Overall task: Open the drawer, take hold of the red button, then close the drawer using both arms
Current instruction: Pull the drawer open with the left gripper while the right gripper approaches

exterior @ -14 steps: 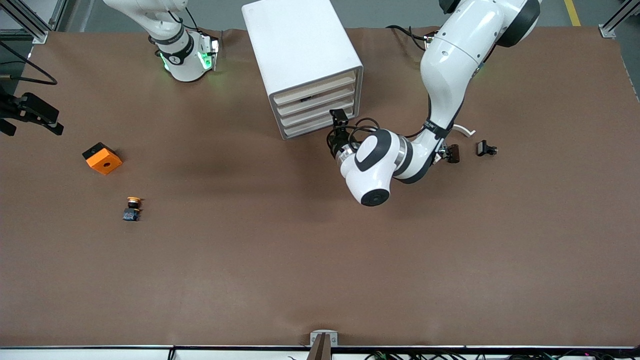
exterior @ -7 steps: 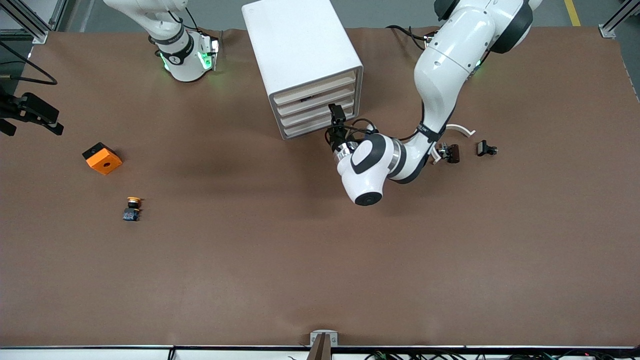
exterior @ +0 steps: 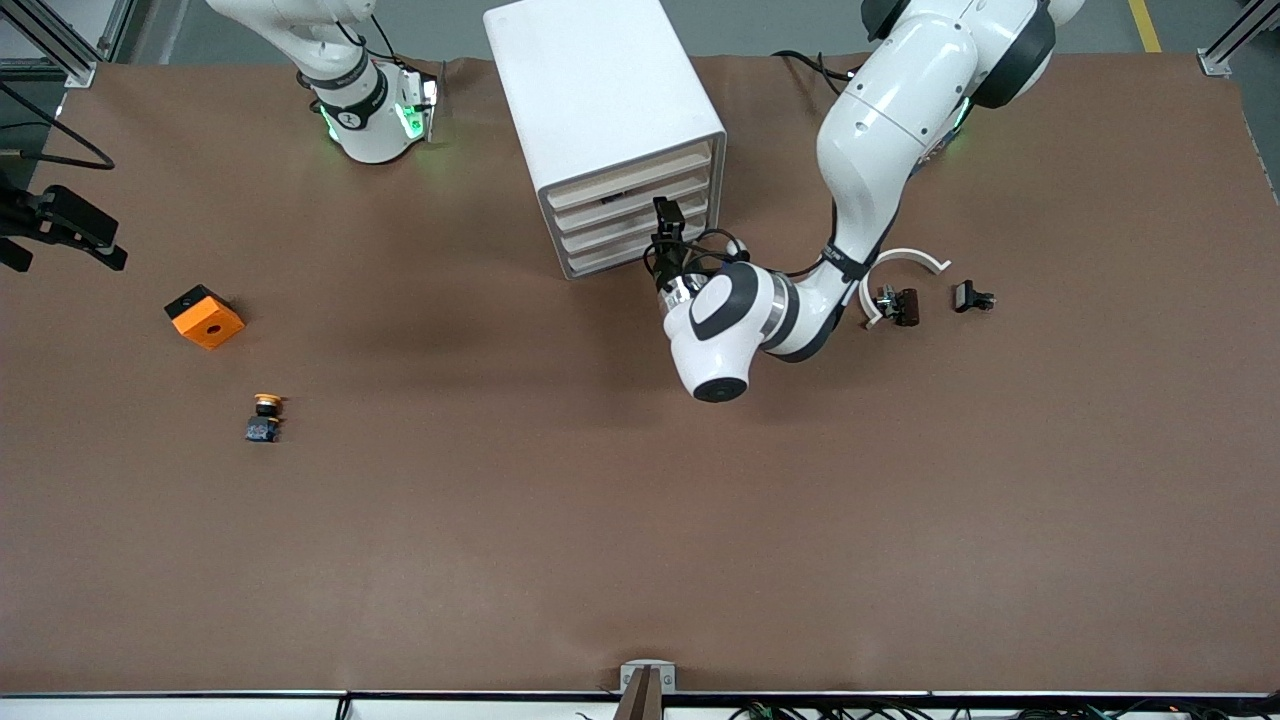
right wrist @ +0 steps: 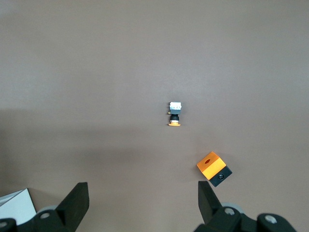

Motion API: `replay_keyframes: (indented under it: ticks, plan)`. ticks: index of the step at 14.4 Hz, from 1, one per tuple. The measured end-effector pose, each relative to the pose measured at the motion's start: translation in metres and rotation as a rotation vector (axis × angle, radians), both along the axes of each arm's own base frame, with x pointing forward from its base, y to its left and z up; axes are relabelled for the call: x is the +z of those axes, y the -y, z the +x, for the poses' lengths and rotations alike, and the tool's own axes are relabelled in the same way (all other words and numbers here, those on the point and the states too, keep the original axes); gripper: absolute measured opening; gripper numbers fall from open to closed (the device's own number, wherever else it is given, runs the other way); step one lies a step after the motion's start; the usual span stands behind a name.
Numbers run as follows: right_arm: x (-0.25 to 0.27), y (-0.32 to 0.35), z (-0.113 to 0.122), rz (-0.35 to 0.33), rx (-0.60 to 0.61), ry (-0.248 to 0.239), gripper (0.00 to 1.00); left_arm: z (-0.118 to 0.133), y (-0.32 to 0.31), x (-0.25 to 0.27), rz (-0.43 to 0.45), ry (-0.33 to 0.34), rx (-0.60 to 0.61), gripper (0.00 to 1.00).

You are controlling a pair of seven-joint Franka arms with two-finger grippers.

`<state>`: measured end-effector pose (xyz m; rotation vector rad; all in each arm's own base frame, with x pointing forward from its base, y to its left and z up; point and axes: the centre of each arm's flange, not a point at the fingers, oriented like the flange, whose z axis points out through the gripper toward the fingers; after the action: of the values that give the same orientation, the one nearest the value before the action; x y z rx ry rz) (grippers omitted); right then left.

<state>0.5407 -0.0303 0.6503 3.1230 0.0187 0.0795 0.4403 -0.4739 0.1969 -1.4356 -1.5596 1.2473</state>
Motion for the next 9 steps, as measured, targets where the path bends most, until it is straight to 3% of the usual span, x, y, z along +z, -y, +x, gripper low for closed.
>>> replay_keyframes:
  ticks: [3,6,9]
  plan:
    - [0.0000,0.0000,0.0000,0.000,0.000,0.000,1.00,-0.0085,0.0064,-0.0055,0.004,-0.010,-0.013,0.75]
    - [0.0000,0.0000,0.0000,0.000,0.000,0.000,1.00,-0.0099,0.0097,-0.0061,-0.011,-0.032,0.006,0.48]
    - [0.0000,0.0000,0.0000,0.000,0.000,0.000,1.00,-0.0113,0.0117,-0.0055,-0.015,-0.037,0.009,0.41]
